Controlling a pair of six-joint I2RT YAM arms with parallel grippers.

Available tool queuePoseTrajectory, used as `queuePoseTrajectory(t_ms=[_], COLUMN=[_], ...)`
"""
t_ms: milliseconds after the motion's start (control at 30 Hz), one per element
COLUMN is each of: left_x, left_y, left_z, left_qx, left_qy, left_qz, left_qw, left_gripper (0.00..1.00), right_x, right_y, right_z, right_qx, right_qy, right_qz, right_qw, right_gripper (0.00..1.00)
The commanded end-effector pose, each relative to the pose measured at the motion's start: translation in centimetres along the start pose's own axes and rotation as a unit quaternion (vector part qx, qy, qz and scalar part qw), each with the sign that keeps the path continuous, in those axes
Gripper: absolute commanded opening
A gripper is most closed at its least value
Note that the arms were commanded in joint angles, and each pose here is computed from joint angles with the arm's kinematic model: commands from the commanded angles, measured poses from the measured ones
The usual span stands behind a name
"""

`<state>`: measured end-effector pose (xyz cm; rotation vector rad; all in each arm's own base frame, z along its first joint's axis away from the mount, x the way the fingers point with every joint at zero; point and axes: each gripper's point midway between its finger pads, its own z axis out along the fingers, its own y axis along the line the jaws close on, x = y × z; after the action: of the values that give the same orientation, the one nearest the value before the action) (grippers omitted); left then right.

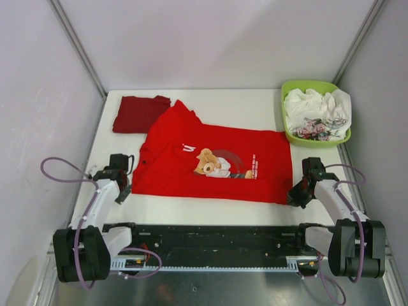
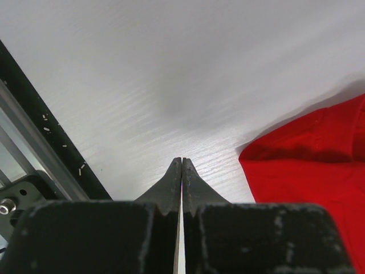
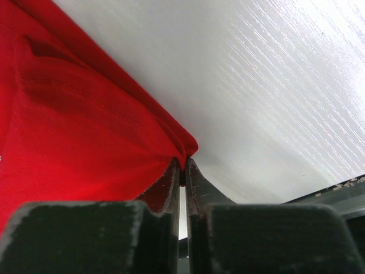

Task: Fold and stack the t-shirts
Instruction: Fold the flattened tshirt in 1/3 of the way, then grap the side of the flattened tshirt furthest away from the robot with both arms

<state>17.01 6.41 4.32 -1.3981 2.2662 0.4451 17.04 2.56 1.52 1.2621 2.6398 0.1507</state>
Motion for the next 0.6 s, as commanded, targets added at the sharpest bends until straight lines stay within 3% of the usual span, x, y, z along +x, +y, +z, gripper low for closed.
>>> queuePoseTrajectory(t_ms=[0,100,200,433,567], left_x=[-2.0,-3.5,-5.2,-5.3,-4.9], left_y=[-1.7,-4.2,-8.1,-19.2,-25.0], left_z=[-1.1,-2.4,-4.8,-11.0,-12.1], left_qx=[0.026,0.081,0.161,0.294,0.342], left_qy=[-0.014,-0.021,-0.037,-0.072,-0.069], left_qz=[0.022,0.063,0.111,0.270,0.309], left_qw=[0.999,0.995,0.980,0.914,0.885], left_gripper=[0.00,0.02,0.11,0.45,0.50], right_x=[0.3,-0.2,-1.4,-4.5,-4.6], right_y=[-1.1,-0.2,1.7,8.4,12.4], right_z=[-0.2,-0.7,-1.9,-5.8,-6.4], right_qx=[0.019,0.000,-0.038,-0.112,-0.129], right_qy=[0.000,-0.005,-0.021,-0.096,-0.115], right_qz=[0.008,0.002,-0.019,-0.101,-0.147], right_qw=[1.000,1.000,0.999,0.984,0.974], right_gripper=[0.16,0.43,0.54,0.65,0.65])
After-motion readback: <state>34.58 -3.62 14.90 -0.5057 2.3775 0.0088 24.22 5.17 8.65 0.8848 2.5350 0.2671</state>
